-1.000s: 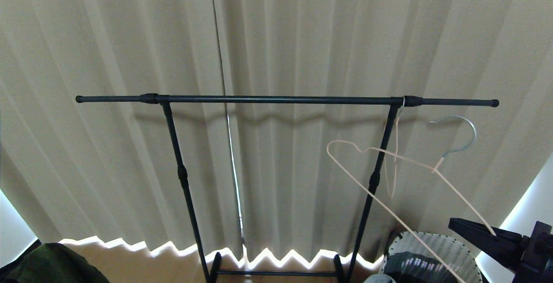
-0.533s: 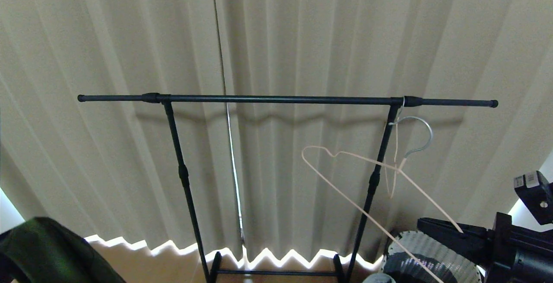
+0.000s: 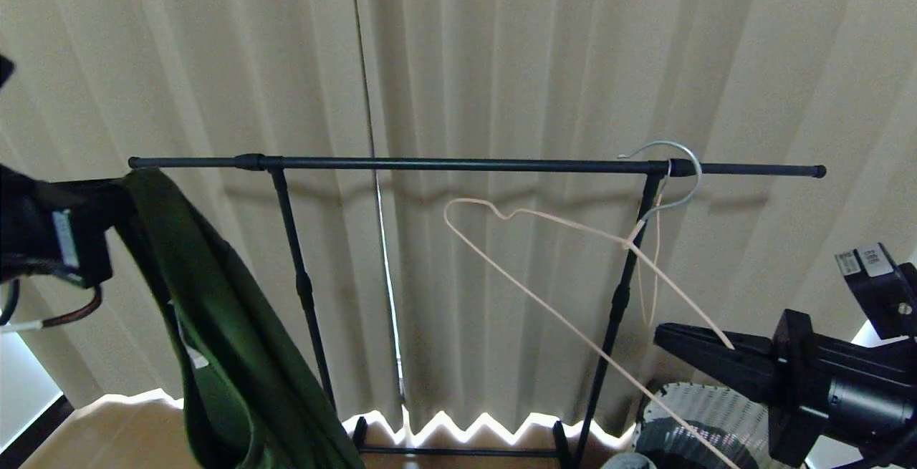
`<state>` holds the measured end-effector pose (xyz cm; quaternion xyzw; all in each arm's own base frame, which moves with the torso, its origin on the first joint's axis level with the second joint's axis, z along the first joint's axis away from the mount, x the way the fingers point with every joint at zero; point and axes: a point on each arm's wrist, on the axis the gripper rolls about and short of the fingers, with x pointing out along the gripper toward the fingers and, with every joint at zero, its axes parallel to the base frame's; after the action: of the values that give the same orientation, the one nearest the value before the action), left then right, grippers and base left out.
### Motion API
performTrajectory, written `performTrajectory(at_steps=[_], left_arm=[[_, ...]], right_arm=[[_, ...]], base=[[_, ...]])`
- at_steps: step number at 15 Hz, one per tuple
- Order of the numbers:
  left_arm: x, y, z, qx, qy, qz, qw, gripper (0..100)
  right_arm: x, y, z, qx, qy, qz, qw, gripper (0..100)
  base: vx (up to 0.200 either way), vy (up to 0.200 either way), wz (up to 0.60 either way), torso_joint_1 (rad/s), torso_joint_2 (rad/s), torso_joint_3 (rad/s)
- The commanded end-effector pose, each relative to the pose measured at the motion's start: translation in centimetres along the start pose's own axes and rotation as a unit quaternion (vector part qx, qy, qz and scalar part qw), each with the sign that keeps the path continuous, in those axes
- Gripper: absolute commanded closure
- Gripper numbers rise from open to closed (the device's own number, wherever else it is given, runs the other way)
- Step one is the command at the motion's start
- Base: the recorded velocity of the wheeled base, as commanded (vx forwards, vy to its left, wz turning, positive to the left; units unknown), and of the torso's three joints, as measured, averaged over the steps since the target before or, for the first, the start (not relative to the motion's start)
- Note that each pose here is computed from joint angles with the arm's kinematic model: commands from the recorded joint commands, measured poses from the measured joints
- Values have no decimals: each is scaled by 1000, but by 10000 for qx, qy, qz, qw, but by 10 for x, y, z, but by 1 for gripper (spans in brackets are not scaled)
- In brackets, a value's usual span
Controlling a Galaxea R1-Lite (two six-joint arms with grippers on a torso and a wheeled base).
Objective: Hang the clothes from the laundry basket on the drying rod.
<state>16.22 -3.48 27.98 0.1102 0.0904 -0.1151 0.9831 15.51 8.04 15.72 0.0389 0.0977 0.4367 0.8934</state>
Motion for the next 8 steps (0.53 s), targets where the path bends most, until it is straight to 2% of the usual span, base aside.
performTrajectory(at_steps=[1,4,6,8], left_arm=[[67,-8,-1,-261,679,-4,9974,100],[89,-34,-14,-967,1092,-120,9892,100],[96,-41,-16,-992,1169,-132,9881,100],[104,-43,-18,-985,1104,-38,9890,100]], right_arm=[[22,3,-7,53,202,344,9992,100],[40,20,-12,37,173,899,9958,100],[50,32,-16,173,271,1242,9917,100],[57,39,-18,183,291,1420,9893,100]], base=[[0,0,0,0,0,0],[0,0,0,0,0,0],[0,0,0,0,0,0],[0,0,0,0,0,0]])
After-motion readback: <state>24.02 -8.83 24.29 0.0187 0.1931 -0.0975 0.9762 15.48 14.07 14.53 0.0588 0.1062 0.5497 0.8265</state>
